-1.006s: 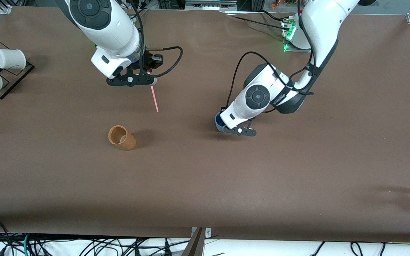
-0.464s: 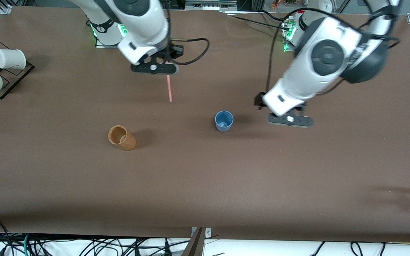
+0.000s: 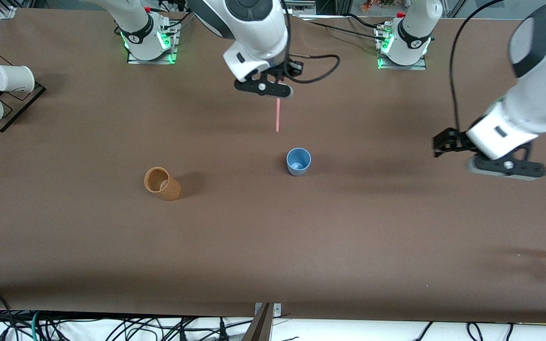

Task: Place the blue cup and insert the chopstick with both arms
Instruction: 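Release the blue cup and raise the left gripper away, then lower the pink chopstick into the blue cup with the right gripper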

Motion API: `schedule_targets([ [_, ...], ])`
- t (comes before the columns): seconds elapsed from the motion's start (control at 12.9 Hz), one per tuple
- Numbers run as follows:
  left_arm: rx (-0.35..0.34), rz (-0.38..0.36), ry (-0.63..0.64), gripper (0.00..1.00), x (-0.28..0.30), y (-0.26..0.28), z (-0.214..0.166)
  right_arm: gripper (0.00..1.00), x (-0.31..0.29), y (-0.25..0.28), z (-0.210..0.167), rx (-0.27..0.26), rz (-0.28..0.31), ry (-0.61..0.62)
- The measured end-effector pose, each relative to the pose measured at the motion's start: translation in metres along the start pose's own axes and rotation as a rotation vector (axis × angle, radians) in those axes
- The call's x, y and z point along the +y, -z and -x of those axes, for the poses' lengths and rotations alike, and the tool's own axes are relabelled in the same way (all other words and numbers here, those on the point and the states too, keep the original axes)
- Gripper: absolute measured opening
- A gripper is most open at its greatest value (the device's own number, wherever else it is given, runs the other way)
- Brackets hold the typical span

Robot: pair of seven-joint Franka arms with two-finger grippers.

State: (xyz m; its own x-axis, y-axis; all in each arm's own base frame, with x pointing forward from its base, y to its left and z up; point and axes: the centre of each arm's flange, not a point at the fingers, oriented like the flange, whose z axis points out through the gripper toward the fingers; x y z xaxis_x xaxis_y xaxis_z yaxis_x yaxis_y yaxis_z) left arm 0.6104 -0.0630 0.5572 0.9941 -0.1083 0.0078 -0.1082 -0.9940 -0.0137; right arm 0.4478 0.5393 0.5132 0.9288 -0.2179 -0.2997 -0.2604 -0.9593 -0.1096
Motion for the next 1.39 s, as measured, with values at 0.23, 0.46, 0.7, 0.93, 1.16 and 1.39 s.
schedule_targets([
  [0.23,0.013,-0.02,-0.002,1.0,-0.008,0.001,0.034,0.09,-0.025,-0.032,-0.007,0.006,-0.07,-0.037],
  [0.46,0.025,-0.025,-0.042,1.0,0.018,0.011,0.049,0.09,-0.031,-0.05,-0.01,-0.005,-0.063,-0.047],
  [0.7,0.016,-0.025,-0.028,1.0,0.009,0.007,0.047,0.09,-0.03,-0.065,-0.02,-0.011,-0.044,-0.059],
  [0.93,0.011,-0.024,-0.025,1.0,0.007,0.004,0.046,0.09,-0.03,-0.08,-0.033,-0.004,-0.041,-0.071],
  [1.16,0.012,-0.024,-0.03,1.0,0.009,0.004,0.046,0.09,-0.027,-0.084,-0.046,0.011,-0.036,-0.071],
  [1.39,0.013,-0.024,-0.03,1.0,0.01,0.005,0.046,0.09,-0.028,-0.1,-0.055,0.008,-0.035,-0.08],
])
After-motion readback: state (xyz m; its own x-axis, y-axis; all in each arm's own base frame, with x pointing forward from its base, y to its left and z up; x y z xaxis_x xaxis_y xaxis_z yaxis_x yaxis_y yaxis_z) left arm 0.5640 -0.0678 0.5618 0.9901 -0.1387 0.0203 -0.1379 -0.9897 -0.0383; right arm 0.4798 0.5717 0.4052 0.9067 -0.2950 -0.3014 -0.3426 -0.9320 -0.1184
